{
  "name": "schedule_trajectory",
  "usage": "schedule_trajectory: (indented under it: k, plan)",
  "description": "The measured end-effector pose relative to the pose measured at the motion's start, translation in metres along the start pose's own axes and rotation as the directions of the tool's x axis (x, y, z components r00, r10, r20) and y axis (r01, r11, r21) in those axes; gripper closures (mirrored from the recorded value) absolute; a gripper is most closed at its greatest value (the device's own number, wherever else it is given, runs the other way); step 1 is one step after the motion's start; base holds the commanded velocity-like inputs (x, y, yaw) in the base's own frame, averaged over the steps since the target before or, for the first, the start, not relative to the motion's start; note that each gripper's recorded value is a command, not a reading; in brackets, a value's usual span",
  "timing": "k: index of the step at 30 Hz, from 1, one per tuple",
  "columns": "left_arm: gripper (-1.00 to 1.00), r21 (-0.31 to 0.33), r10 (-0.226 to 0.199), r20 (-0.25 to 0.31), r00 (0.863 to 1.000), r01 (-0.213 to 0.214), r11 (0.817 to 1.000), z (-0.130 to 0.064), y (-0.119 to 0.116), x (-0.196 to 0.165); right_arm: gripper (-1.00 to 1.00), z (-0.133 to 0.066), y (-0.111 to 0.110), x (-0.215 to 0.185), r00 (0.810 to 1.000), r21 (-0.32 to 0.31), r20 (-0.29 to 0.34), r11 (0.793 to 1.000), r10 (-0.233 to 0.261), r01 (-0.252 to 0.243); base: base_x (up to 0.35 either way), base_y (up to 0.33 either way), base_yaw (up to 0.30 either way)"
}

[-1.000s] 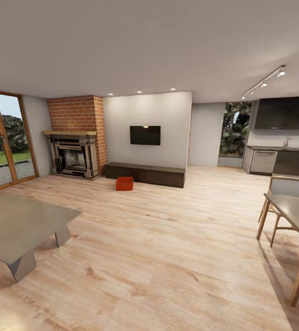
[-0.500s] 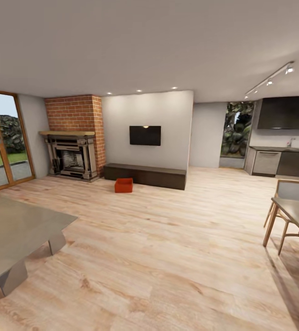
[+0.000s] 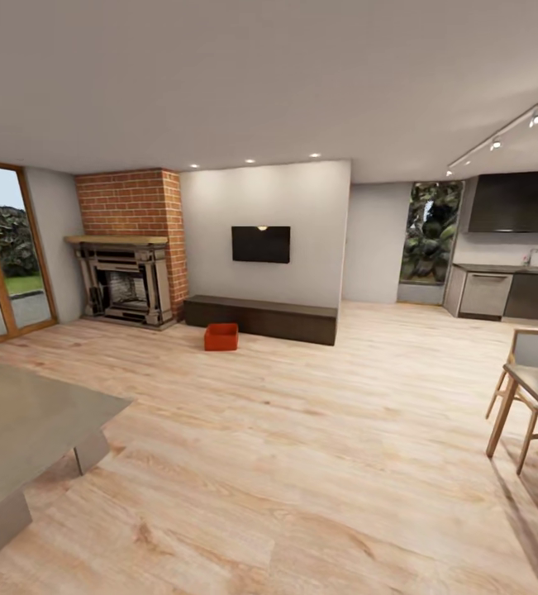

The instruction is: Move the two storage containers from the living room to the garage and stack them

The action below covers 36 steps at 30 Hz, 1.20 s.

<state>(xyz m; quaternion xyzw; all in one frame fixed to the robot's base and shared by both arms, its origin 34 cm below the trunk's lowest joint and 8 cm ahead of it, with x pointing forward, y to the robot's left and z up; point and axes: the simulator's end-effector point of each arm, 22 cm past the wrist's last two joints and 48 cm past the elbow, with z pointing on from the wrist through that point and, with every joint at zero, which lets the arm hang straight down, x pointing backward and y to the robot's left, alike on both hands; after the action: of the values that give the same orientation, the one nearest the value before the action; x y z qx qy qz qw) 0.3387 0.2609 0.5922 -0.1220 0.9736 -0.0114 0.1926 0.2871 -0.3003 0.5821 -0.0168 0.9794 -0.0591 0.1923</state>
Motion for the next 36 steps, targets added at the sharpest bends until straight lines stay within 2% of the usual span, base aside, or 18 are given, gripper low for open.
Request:
schedule_trajectory:
  k: [36]
  plan:
    - [-1.00, 0.001, 0.000, 0.000, 1.000, 0.000, 1.000, 0.0000, -0.0008, 0.0001, -1.00, 0.0000, -0.0001, 0.0000, 1.000, 0.000, 0.000, 1.000, 0.000, 0.000, 0.323, 0.000, 0.000]
